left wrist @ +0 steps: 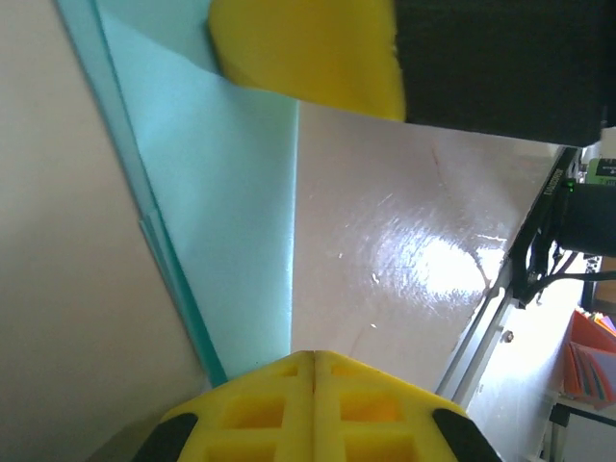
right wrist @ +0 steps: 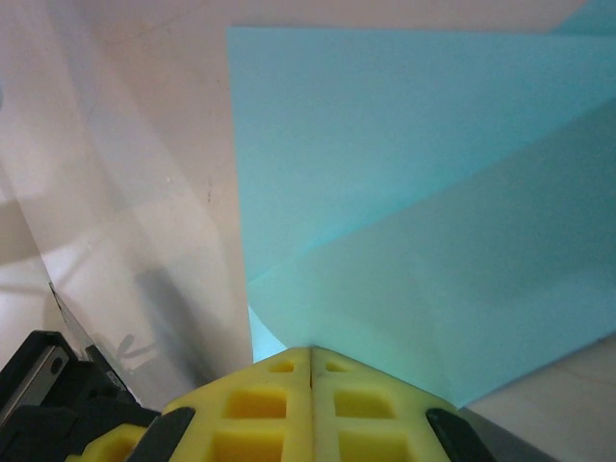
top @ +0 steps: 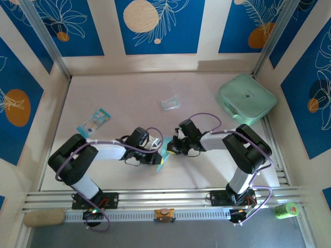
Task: Fold a paper plane with a square sheet of paper (pick it up from the middle)
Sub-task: Fold the wing for the fifth time at the center of the table.
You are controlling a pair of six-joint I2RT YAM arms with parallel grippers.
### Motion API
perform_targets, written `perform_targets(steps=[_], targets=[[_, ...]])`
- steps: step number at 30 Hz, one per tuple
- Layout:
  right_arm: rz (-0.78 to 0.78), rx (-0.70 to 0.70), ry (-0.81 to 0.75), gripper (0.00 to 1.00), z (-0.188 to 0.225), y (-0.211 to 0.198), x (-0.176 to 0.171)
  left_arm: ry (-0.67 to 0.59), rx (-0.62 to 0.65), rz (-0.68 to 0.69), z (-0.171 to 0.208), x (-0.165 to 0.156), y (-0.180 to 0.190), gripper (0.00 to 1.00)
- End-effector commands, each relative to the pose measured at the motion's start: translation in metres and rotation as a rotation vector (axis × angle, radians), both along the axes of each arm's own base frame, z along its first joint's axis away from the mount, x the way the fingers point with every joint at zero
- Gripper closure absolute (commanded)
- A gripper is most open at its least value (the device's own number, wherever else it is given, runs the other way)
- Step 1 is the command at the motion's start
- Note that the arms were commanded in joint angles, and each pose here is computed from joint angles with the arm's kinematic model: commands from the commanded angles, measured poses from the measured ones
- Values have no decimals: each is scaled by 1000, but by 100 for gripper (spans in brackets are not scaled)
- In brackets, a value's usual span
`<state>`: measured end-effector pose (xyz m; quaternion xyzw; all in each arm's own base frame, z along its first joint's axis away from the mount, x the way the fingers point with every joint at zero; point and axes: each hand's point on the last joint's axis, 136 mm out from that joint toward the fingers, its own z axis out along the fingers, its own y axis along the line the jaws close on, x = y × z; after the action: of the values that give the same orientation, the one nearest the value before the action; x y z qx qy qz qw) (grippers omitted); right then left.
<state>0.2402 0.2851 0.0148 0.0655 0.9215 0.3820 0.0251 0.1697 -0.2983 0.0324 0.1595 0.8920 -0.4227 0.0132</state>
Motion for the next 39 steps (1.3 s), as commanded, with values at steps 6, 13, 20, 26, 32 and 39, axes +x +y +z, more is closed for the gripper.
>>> perform_targets(steps=[6,13,20,26,32,39], targets=[[-19,-55,28,97,-12,-10,-2,54,11,-17,-9,-14,3,94],[4,-15,-2,93,6,-2,1,104,76,-1,-27,-19,11,98],[74,31,-24,91,26,14,-15,123,96,9,-33,-23,15,100],[102,-11,22,94,5,24,-38,118,106,20,-34,-22,17,100],[51,-56,49,96,-19,9,-40,122,109,23,-35,-22,17,100],[13,-25,16,95,-13,-4,-14,132,105,19,-37,-23,16,100]])
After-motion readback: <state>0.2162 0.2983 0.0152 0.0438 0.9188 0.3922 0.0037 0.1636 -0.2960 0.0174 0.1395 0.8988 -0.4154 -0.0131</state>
